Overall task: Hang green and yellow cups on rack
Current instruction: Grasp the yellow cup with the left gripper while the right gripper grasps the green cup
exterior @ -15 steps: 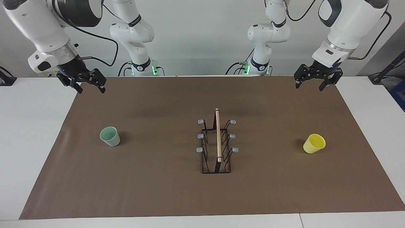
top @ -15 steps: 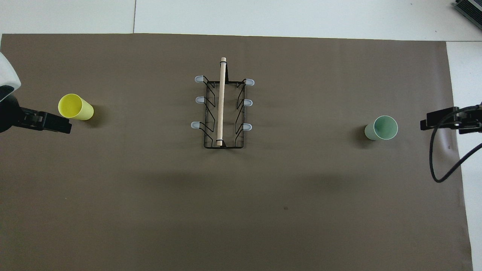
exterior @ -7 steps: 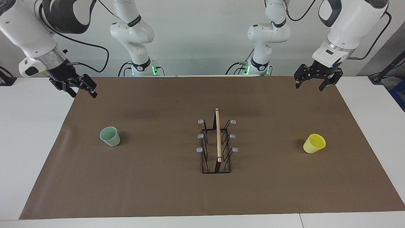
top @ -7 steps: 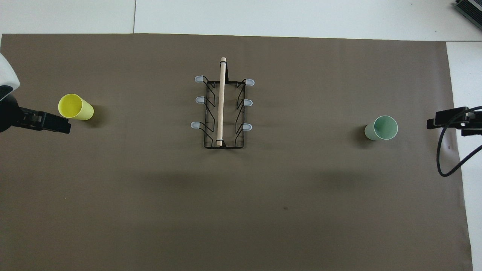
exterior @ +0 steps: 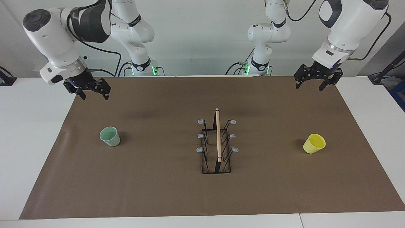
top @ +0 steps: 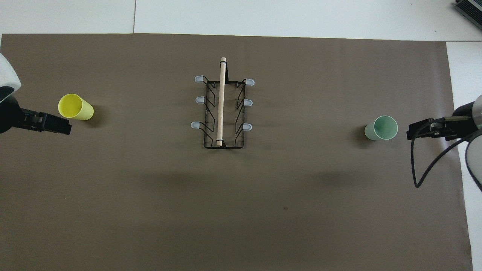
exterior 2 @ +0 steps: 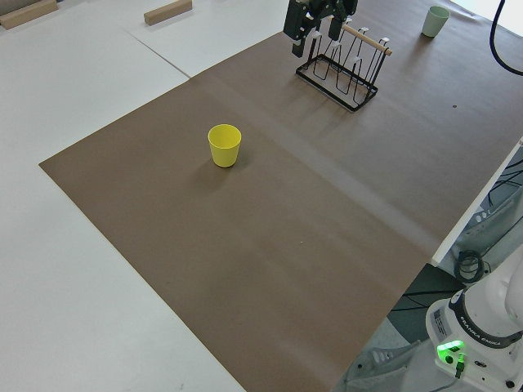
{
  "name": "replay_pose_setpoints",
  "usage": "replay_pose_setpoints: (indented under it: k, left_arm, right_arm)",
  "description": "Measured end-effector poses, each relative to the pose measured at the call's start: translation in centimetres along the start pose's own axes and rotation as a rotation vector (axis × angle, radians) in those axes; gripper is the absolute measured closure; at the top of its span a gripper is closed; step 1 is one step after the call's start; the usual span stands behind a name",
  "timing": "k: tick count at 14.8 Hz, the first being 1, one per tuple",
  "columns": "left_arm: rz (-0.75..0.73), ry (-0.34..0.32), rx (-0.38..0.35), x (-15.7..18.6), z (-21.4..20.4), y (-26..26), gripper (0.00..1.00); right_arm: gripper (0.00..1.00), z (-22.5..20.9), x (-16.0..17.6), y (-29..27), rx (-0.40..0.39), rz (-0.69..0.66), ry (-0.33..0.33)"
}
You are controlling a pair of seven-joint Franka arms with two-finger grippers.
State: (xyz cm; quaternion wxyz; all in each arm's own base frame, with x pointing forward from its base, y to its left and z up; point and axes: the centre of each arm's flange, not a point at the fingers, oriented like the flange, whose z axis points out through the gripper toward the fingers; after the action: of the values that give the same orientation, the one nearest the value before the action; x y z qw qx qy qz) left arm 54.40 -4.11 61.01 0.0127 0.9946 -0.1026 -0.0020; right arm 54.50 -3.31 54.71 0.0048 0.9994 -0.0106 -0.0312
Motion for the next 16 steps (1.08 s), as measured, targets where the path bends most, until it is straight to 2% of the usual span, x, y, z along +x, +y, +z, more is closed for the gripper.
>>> replay_pose_setpoints:
  k: [5,9,12,16]
  left_arm:
    - [-0.022,0.0,0.0,0.3,0.1,-0.1,0.0]
    - [-0.052,-0.008,0.0,3.6,1.4,-1.8,0.0]
    - [-0.107,-0.031,-0.007,7.3,4.6,-5.2,0.0]
    - [-0.15,-0.015,0.005,12.2,11.5,-7.7,0.0]
  right_arm:
    - [0.0,0.2,-0.1,-0.6,-0.007,-0.027,-0.011]
    - [0.0,0.7,-0.2,-1.1,-0.007,-0.097,-0.025]
    - [0.0,1.3,-0.2,-1.3,-0.022,-0.125,-0.038]
    - [0.0,4.0,1.2,-4.0,-0.146,-0.219,-0.092]
